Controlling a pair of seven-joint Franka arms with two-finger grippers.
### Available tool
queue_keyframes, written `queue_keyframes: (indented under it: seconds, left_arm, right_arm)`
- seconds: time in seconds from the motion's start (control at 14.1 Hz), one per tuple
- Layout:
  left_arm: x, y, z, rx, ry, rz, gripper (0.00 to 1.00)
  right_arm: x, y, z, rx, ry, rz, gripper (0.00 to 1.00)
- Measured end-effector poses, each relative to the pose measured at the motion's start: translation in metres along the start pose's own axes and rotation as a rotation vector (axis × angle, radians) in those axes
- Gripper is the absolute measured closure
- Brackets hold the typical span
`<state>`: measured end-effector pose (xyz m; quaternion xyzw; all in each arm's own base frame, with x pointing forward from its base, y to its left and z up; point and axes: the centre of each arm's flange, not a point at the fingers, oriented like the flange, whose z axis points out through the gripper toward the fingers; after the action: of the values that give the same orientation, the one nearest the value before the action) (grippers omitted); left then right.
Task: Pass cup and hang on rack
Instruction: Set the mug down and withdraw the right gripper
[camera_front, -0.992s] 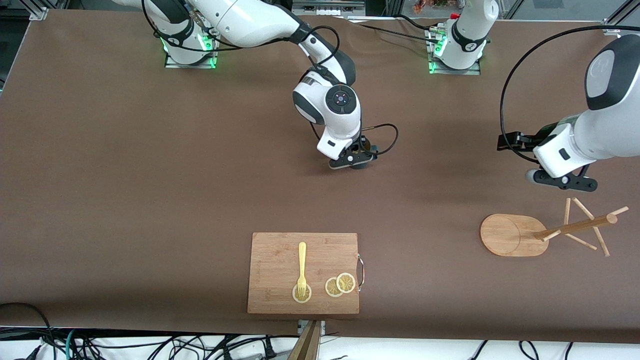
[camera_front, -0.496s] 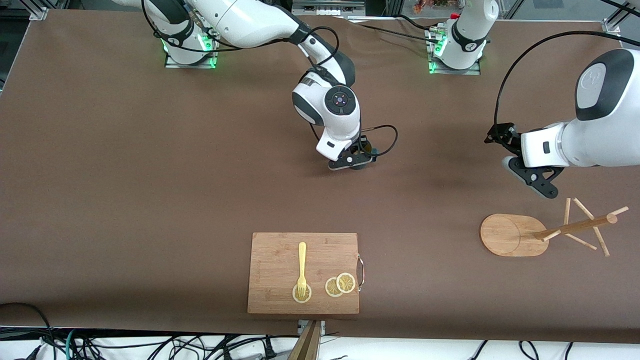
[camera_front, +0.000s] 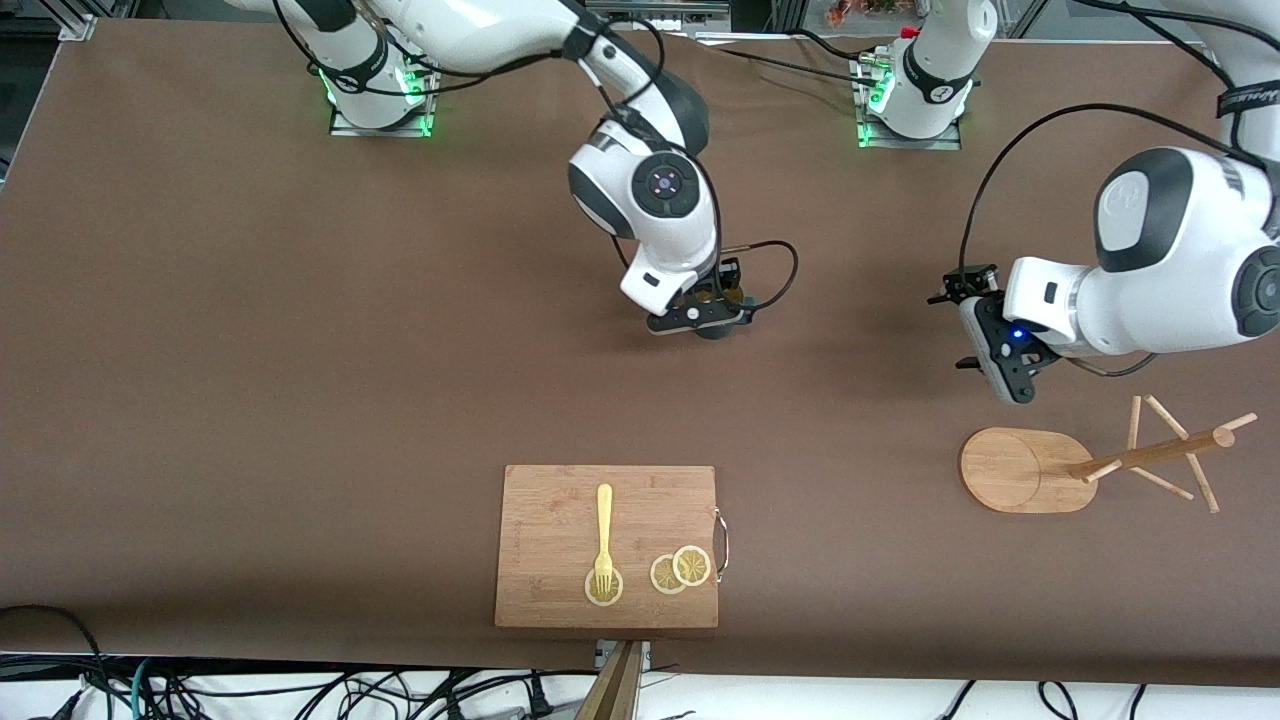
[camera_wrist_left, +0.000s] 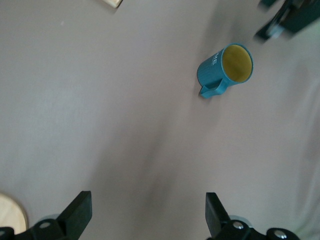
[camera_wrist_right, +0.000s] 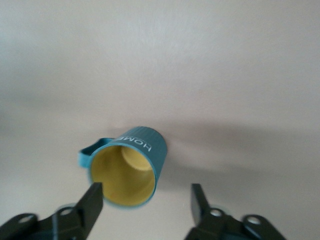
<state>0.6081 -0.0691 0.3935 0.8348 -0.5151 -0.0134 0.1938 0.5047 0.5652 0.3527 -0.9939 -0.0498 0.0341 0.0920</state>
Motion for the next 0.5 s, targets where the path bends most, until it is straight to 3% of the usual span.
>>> queue_keyframes:
  seconds: [0.07, 0.14, 0.35, 0.5]
  left_arm:
    - [-0.002, 0.000, 0.007, 0.009, 0.017, 0.045, 0.00]
    - [-0.003, 0.001, 0.014, 0.013, 0.035, 0.081, 0.00]
    - [0.001, 0.013, 0.031, 0.021, 0.061, 0.233, 0.00]
    - [0.007, 0.022, 0.051, 0.014, 0.108, 0.308, 0.00]
  right_arm:
    - [0.008, 0.013, -0.036, 0.009, 0.007, 0.025, 0.04]
    - [0.018, 0.035, -0.074, 0.000, 0.016, 0.060, 0.00]
    - [0.060, 0.152, -0.175, -0.045, 0.024, 0.220, 0.00]
    - [0.067, 0.227, -0.224, -0.063, -0.013, 0.238, 0.00]
